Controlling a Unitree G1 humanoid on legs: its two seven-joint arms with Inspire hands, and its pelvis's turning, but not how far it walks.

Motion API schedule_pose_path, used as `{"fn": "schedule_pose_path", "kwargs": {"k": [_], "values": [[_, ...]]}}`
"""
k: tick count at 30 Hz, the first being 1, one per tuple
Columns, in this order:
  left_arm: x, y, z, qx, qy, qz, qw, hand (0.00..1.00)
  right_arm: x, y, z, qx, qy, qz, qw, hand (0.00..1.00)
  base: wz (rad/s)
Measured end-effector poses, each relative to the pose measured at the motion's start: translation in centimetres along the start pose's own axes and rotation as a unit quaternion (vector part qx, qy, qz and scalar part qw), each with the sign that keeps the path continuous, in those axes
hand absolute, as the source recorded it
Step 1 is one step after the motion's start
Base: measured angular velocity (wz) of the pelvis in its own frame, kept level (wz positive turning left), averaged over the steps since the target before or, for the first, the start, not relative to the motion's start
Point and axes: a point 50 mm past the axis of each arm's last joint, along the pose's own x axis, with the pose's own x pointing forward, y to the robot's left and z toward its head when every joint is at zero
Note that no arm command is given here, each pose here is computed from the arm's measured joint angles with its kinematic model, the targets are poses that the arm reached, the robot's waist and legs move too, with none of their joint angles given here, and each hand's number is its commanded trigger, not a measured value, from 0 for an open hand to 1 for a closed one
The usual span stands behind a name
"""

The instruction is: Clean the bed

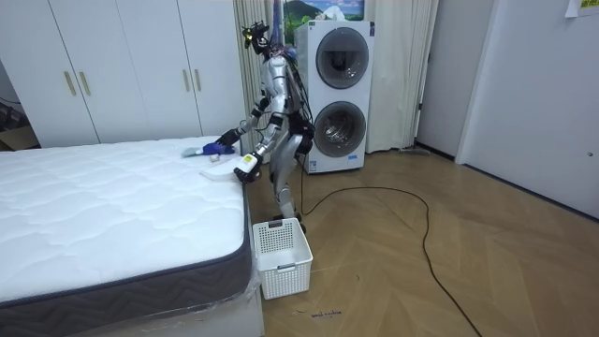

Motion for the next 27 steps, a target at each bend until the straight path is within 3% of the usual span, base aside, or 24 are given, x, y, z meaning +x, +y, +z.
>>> {"fn": "schedule_pose_path", "kwargs": {"k": [7, 8, 9, 10, 18, 27], "values": [[0.0, -0.1, 0.4, 0.007, -0.006, -0.002, 1.000, 1.00, 0.1, -0.4, -0.7, -0.048, 0.009, 0.000, 0.999, 0.00, 0.03], [0.0, -0.1, 0.4, 0.008, -0.005, -0.003, 1.000, 1.00, 0.1, -0.4, -0.7, -0.055, 0.010, 0.001, 0.998, 0.51, 0.00], [0.0, -0.1, 0.4, 0.008, -0.006, -0.004, 1.000, 1.00, 0.2, -0.4, -0.7, -0.059, 0.012, 0.001, 0.998, 0.60, 0.00], [0.0, -0.2, 0.5, 0.008, -0.007, -0.005, 1.000, 1.00, 0.2, -0.4, -0.7, -0.061, 0.014, 0.000, 0.998, 1.00, 0.00], [-0.1, -0.5, 0.7, 0.010, -0.005, -0.019, 1.000, 1.00, 1.1, -3.2, -0.9, -0.133, 0.011, -0.029, 0.991, 1.00, 0.00], [-0.1, -0.8, 1.0, 0.009, -0.002, -0.022, 1.000, 1.00, 1.5, -3.3, -0.1, -0.153, 0.005, -0.046, 0.987, 1.00, 0.00]]}}
